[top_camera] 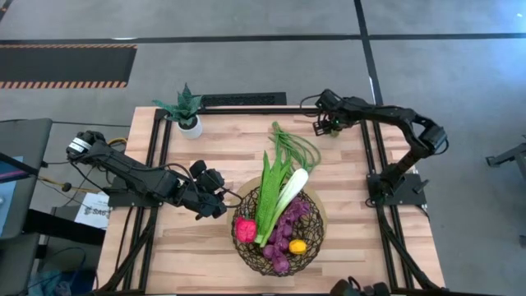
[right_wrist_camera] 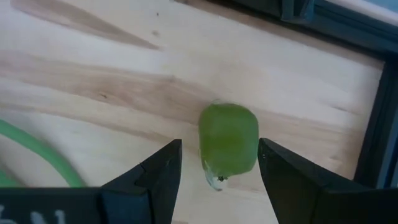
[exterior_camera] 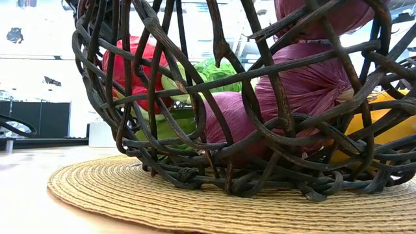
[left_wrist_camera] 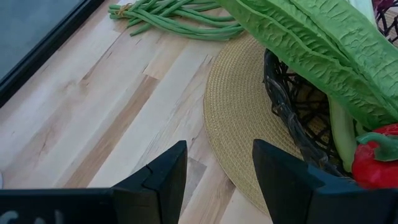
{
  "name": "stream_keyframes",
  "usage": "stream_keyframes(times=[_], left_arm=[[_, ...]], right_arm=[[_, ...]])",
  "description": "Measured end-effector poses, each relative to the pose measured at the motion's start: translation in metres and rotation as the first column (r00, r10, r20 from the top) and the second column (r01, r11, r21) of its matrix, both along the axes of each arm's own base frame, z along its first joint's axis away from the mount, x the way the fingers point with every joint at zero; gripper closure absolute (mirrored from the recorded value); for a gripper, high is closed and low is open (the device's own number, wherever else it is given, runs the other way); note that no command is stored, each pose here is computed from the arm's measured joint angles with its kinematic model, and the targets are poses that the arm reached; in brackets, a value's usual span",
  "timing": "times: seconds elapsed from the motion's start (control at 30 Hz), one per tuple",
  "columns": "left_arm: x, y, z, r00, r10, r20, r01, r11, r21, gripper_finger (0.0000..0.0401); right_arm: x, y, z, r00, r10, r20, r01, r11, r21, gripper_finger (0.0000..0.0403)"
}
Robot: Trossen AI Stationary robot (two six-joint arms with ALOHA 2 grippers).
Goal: Build produce basket
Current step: Put the green lime into the black basket
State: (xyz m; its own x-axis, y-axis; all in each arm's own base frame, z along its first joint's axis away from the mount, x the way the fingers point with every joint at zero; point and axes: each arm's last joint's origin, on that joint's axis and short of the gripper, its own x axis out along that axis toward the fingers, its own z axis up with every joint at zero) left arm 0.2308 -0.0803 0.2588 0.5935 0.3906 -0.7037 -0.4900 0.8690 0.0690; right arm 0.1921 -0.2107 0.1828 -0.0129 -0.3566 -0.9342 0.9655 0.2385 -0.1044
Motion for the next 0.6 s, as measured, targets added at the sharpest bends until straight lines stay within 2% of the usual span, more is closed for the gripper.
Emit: stream_keyframes(times=[0.27, 0.43, 0.6], left_arm=[[0.000, 0.000, 0.000, 1.000, 0.000, 0.000, 0.000, 1.000, 0.000, 0.0230], [0.000, 0.000, 0.000, 1.000, 0.000, 0.000, 0.000, 1.000, 0.000, 0.0230], [0.000, 0.000, 0.000, 1.000, 0.000, 0.001, 0.000, 1.000, -0.001, 0.0230]], right_arm=[[-0.014, 0.009, -0.026, 0.999, -0.034, -0.018, 0.035, 0.998, 0.043, 0.0174], [-0.015, 0.004, -0.031, 0.998, -0.052, 0.041, 0.052, 0.999, 0.002, 0.0174], [-0.012, -0.003, -0.029, 0.995, -0.018, 0.103, 0.022, 0.999, -0.033, 0.0174]])
